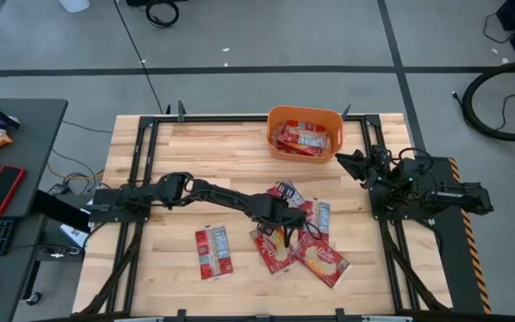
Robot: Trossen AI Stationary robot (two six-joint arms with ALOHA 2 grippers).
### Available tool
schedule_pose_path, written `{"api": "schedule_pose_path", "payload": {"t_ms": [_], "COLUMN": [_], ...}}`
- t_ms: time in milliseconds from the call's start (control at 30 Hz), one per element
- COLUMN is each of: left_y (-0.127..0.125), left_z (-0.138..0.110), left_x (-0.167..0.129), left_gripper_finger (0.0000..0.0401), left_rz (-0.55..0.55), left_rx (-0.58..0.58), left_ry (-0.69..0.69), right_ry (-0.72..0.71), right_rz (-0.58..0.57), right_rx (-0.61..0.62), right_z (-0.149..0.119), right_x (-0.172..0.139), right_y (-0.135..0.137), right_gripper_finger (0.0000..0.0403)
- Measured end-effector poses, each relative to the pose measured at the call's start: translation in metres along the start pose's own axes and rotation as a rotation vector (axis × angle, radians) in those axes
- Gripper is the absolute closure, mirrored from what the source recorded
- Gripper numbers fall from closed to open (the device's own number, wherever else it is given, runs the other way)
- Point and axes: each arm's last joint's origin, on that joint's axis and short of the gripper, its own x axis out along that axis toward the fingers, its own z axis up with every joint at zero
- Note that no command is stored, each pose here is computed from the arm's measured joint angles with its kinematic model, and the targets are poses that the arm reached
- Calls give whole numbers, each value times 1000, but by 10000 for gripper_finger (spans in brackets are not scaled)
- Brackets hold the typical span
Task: Sort popcorn bags into baskets
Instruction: Put the red popcorn bag into the orange bin
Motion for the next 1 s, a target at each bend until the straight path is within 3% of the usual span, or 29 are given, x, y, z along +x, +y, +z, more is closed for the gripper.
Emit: {"api": "schedule_pose_path", "payload": {"t_ms": [567, 800, 1000], "left_y": [47, 80, 126], "left_z": [-11, -22, -41], "left_x": [-63, -50, -29], "left_gripper_finger": [378, 378, 378], "left_rz": [248, 344, 423], "left_rx": [-109, -167, -320], "left_ry": [-39, -17, -49], "right_ry": [0, 0, 0], "right_rz": [0, -1, 0], "right_rx": [0, 0, 0], "right_z": [0, 0, 0], "right_x": [0, 0, 0], "right_y": [0, 0, 0], "right_gripper_finger": [233, 233, 233]}}
